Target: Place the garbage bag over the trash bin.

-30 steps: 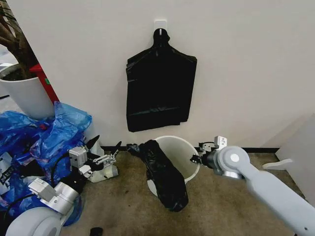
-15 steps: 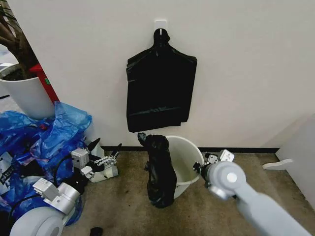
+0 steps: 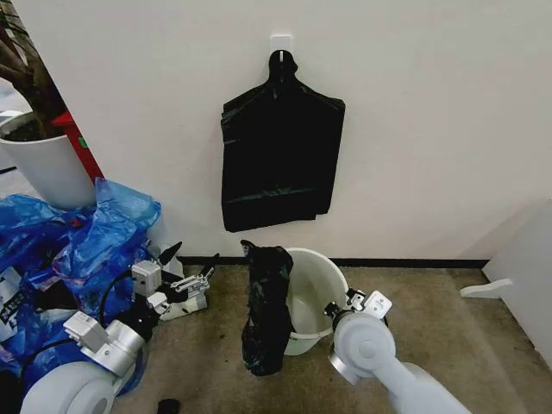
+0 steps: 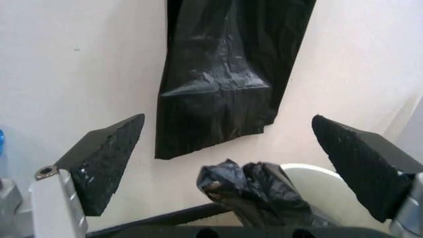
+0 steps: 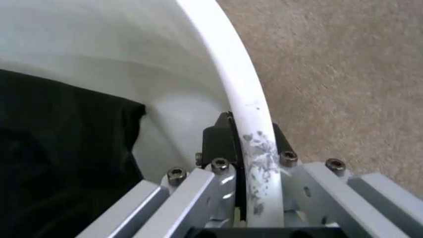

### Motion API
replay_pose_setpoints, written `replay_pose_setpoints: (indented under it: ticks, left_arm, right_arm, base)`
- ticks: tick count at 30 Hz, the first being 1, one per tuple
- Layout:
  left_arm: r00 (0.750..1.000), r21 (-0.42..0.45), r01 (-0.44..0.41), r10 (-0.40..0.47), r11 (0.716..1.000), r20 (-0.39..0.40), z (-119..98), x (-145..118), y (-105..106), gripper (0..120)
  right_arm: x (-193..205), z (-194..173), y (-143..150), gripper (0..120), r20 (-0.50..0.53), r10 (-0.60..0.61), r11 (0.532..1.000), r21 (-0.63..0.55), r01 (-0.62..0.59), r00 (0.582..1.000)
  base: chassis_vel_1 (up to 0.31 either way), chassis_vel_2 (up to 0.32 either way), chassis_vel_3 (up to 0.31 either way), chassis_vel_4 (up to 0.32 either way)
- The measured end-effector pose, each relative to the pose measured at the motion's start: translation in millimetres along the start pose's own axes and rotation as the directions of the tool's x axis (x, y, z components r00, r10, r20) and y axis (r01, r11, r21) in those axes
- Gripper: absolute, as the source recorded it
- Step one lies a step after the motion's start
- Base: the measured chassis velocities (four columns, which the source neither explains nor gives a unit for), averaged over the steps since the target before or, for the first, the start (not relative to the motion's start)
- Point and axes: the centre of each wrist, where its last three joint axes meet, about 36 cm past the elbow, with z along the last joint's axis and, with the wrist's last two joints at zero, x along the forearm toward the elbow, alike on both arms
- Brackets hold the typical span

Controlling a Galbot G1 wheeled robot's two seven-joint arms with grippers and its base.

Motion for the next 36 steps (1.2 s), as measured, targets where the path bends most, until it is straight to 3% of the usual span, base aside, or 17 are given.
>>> replay_pose_setpoints:
  ticks: [13,18,20,21,22,25,27,29,30,32,33,35,36]
  left_arm:
    - [1.0,-0.012,-0.008,0.008,1.0,0.009,-6.9,5.2,-4.4,100]
    - [1.0,-0.017,-0.015,0.016,1.0,0.013,-9.5,5.6,-5.3,100]
    - [1.0,-0.017,-0.016,0.016,1.0,0.014,-9.6,5.6,-5.3,100]
    - [1.0,-0.019,-0.016,0.016,1.0,0.018,-11.3,6.3,-5.4,100]
    - [1.0,-0.019,-0.016,0.016,1.0,0.018,-11.4,6.3,-5.4,100]
    - [0.999,-0.019,-0.016,0.016,1.0,0.029,-13.9,7.8,-6.1,100]
    - [0.999,-0.018,-0.015,0.015,1.0,0.031,-14.5,8.2,-6.1,100]
    - [0.999,-0.017,-0.01,0.011,1.0,0.036,-15.5,8.8,-5.1,100]
    - [0.999,-0.016,-0.01,0.01,1.0,0.037,-15.6,8.9,-5.0,100]
    - [1.0,-0.017,0.005,-0.004,1.0,0.029,-14.3,11.3,1.9,100]
    - [1.0,-0.017,0.005,-0.004,1.0,0.029,-14.3,11.3,1.9,100]
    - [1.0,-0.025,0.008,-0.007,1.0,0.008,-11.6,15.8,12.3,100]
    - [1.0,-0.026,0.007,-0.007,1.0,0.004,-11.1,16.6,14.2,100]
  right_arm:
    - [-14.8,8.3,-3.6,4,-0.018,-0.002,0.998,0.058,0.004,1.0]
    - [-11.0,4.8,-5.8,21,0.0,-0.01,0.998,0.066,0.01,1.0]
    - [-10.7,4.7,-5.9,23,0.0,-0.011,0.998,0.066,0.01,1.0]
    - [-3.8,3.0,-8.2,33,0.008,-0.023,0.997,0.073,0.022,1.0]
    - [-2.9,2.8,-8.7,34,0.01,-0.024,0.997,0.074,0.023,1.0]
    - [8.8,2.1,-23.9,50,0.085,-0.052,0.993,0.109,0.042,0.995]
    - [11.3,2.8,-29.9,53,0.12,-0.065,0.99,0.129,0.049,0.991]
    - [22.3,7.9,-50.3,61,0.234,-0.135,0.969,0.234,0.079,0.963]
    - [23.4,8.3,-51.8,61,0.243,-0.142,0.966,0.244,0.081,0.96]
    - [38.7,15.5,-63.0,75,0.384,-0.269,0.918,0.381,0.114,0.883]
    - [38.7,15.5,-63.0,75,0.384,-0.269,0.918,0.381,0.114,0.883]
    - [46.6,16.9,-63.5,84,0.433,-0.374,0.87,0.47,0.149,0.82]
    - [48.8,16.4,-63.5,84,0.435,-0.396,0.859,0.488,0.158,0.809]
  base:
    - [0.0,0.0,0.0,0.0]
    - [0.0,0.0,0.0,0.0]
    - [0.0,0.0,0.0,0.0]
    - [0.0,0.0,0.0,0.0]
    - [0.0,0.0,0.0,0.0]
    - [0.0,0.0,0.0,0.0]
    - [0.0,0.0,0.0,0.0]
    - [0.0,0.0,0.0,0.0]
    - [0.0,0.0,0.0,0.0]
    - [0.0,0.0,0.0,0.0]
    - [0.0,0.0,0.0,0.0]
    - [0.0,0.0,0.0,0.0]
    - [0.0,0.0,0.0,0.0]
